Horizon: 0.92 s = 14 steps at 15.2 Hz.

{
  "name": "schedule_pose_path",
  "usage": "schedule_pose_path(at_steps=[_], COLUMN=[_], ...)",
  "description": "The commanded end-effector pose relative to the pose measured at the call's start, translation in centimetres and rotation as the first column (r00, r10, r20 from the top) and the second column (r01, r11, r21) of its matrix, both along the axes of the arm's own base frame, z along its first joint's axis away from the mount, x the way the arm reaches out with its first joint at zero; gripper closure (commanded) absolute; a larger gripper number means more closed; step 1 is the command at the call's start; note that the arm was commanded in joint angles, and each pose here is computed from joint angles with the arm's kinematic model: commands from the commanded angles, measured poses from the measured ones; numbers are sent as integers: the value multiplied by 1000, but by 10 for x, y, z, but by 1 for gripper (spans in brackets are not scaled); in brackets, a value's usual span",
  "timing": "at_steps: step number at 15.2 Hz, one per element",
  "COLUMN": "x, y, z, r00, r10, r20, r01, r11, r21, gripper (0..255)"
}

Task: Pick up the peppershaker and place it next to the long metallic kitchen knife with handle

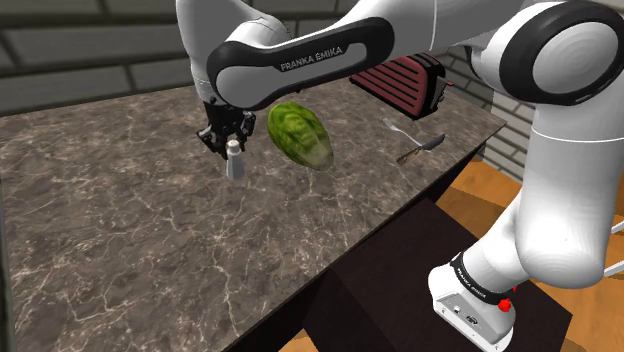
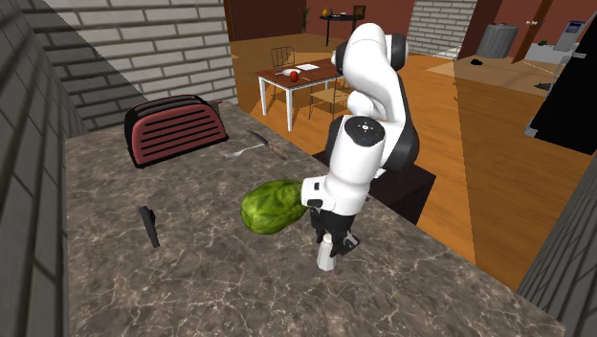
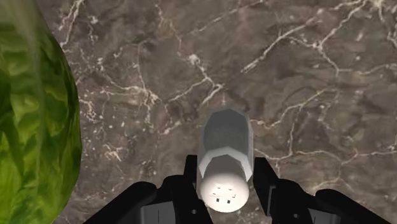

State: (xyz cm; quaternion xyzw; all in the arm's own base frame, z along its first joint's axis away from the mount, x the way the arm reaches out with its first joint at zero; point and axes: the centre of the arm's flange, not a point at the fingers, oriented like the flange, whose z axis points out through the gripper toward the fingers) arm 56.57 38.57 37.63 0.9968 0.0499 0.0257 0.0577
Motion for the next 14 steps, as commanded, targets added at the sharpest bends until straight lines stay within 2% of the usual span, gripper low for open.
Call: schedule_pose_path(at_steps=[1, 14], x=[1, 1], y=[-1, -1], z=[10, 79], r00=[1000, 1000], r10=[0, 0], r20=[0, 0], r01=[0, 0], r11=[1000, 1000], r21=[0, 0], gripper=[255, 255])
